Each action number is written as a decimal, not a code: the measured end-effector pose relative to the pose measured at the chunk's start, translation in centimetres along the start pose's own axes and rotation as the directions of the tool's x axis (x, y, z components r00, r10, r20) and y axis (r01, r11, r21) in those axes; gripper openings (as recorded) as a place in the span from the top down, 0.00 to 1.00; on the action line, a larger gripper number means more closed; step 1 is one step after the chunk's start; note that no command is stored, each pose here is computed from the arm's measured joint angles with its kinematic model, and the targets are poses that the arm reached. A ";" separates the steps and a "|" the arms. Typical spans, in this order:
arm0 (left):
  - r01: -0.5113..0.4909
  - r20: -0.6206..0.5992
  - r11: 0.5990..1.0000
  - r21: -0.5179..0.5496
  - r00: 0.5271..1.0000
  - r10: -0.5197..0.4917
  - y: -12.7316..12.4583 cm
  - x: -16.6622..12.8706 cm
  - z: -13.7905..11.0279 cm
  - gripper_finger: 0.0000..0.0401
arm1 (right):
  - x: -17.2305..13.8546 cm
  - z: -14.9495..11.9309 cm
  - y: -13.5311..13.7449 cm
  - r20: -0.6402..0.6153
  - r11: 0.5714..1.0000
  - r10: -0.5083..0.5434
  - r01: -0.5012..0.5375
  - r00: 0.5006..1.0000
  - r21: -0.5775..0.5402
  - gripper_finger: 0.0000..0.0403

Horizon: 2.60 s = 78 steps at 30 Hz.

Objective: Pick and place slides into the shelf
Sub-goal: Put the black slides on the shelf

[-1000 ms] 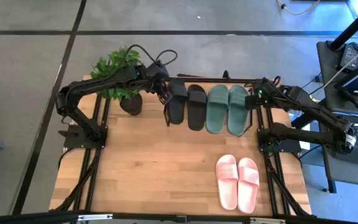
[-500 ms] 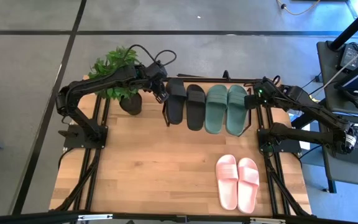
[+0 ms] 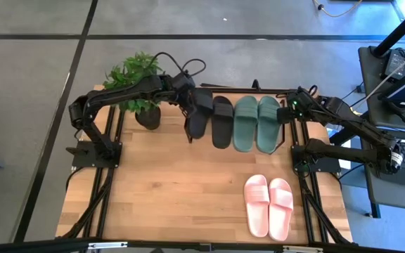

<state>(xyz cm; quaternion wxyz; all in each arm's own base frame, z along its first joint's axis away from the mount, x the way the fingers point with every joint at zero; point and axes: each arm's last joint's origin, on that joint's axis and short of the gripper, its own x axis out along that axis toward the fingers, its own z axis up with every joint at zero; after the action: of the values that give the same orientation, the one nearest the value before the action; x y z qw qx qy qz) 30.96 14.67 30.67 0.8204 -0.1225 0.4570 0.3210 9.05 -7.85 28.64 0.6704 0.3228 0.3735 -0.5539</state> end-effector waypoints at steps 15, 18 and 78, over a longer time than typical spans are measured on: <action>0.070 -0.017 0.997 -0.016 0.997 -0.071 0.4 0.1 0.0 0.62 | 0.0 0.0 0.0 -0.004 1.000 -0.002 0.002 1.000 -0.003 0.33; 0.055 -0.027 0.998 -0.018 0.998 -0.055 0.6 0.2 0.0 0.62 | 0.0 0.0 0.0 -0.008 1.000 0.003 -0.003 1.000 0.001 0.33; 0.530 0.154 0.767 0.362 0.778 -0.610 -4.5 -8.6 3.3 0.62 | -4.3 0.9 -1.6 0.205 0.997 0.068 -0.076 0.976 0.029 0.33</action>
<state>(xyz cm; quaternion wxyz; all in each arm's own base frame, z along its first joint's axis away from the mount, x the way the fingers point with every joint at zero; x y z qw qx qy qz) 32.79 9.28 39.21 0.9406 -0.0877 0.3279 -0.0051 7.18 -6.71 32.74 0.7187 0.2899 0.2810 -0.5660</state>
